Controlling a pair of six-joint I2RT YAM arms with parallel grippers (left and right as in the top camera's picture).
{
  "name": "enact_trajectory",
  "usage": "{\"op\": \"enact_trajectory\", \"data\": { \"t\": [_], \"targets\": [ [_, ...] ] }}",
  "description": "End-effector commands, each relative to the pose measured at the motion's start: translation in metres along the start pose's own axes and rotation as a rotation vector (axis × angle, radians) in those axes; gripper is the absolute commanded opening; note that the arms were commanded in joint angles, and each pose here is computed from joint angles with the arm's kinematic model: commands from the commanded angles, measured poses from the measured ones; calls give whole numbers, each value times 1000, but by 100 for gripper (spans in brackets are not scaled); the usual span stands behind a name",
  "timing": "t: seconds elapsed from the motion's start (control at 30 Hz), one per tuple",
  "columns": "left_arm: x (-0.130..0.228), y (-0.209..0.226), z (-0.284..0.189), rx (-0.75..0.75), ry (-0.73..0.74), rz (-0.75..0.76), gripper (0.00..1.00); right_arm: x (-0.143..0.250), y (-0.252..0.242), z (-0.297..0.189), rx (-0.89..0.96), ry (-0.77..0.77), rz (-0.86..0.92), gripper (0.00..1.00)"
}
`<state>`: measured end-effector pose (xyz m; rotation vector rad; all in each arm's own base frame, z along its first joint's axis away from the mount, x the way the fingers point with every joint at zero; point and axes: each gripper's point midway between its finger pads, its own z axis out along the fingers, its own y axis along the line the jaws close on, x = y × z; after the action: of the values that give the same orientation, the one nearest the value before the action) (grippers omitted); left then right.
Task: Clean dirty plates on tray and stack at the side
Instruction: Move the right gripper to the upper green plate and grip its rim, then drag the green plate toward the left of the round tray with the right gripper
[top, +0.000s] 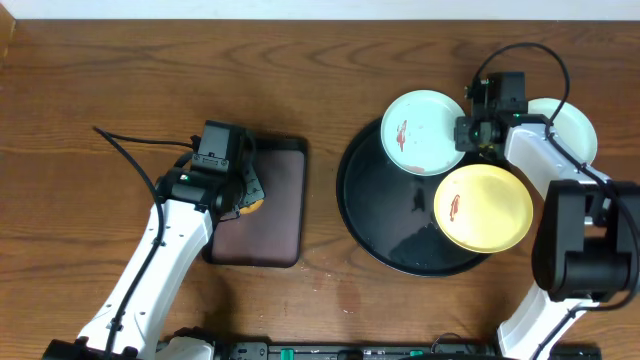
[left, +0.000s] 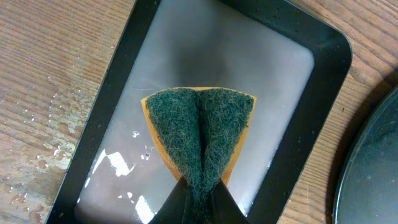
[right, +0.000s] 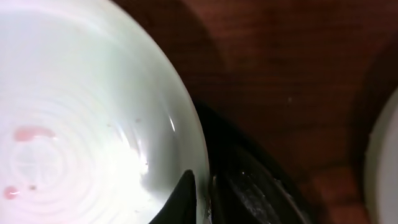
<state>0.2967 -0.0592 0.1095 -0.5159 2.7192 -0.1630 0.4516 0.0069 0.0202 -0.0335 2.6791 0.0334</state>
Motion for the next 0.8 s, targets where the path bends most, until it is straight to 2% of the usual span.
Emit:
{"op": "enact_trajectory", "data": {
  "t": [0.0, 0.13, 0.23, 0.4, 0.57, 0.77],
  "targets": [
    [5, 5, 4, -18, 15, 11, 7, 24, 1, 27, -1, 79, -16, 9],
    [9, 8, 7, -25, 26, 12, 7, 26, 3, 34, -6, 82, -18, 8],
    [12, 10, 11, -28, 31, 12, 8, 21, 8, 32, -16, 71, -26, 1],
    [15, 6, 13, -1, 39, 13, 7, 8, 20, 17, -27, 30, -48, 1],
    [19, -44, 6, 275, 86, 100, 7, -4, 50, -10, -40, -14, -142, 1],
    [9, -55, 3, 327, 45, 138, 7, 19, 82, -18, -37, 59, -230, 1]
  ]
}}
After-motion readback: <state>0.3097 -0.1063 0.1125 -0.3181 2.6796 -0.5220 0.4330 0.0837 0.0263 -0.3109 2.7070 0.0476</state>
